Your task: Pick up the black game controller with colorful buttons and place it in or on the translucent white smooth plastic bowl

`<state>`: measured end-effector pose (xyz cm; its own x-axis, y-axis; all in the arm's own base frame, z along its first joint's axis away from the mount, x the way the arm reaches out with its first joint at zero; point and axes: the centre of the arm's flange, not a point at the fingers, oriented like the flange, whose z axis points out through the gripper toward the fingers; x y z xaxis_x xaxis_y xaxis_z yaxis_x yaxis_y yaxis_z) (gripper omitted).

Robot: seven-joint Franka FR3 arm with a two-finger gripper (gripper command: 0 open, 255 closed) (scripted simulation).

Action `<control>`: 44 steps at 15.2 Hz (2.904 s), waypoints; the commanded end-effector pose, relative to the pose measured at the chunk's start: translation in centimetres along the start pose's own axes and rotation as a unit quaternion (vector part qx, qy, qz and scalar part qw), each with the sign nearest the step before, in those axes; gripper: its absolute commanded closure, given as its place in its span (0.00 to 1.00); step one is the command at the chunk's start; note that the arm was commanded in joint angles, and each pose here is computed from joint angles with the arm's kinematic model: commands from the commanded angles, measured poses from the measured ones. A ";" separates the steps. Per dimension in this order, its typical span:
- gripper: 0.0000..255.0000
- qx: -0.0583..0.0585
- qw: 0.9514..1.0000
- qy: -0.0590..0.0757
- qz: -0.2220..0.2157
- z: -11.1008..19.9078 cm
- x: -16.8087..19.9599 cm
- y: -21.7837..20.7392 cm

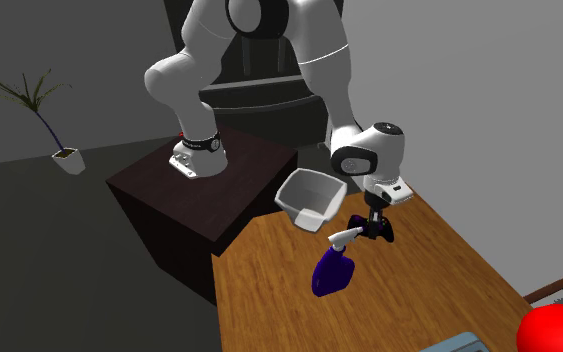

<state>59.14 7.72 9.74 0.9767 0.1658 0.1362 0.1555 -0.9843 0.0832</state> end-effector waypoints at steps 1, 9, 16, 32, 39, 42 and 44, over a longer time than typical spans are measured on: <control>1.00 0.000 1.000 0.000 0.000 -0.7 0.1 0.1; 1.00 0.000 1.000 0.000 0.000 -4.9 0.7 0.4; 1.00 0.000 1.000 0.000 0.000 -8.6 1.2 0.7; 1.00 0.000 1.000 0.000 0.000 -16.9 2.4 1.4; 1.00 0.000 1.000 0.000 0.000 -20.4 2.8 1.7; 1.00 0.000 1.000 0.000 0.000 -20.7 -1.1 2.2; 1.00 0.000 1.000 0.000 0.000 -20.9 -3.7 2.5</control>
<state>54.34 6.28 30.31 0.9768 0.1659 0.1357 0.1556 -0.9843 0.0832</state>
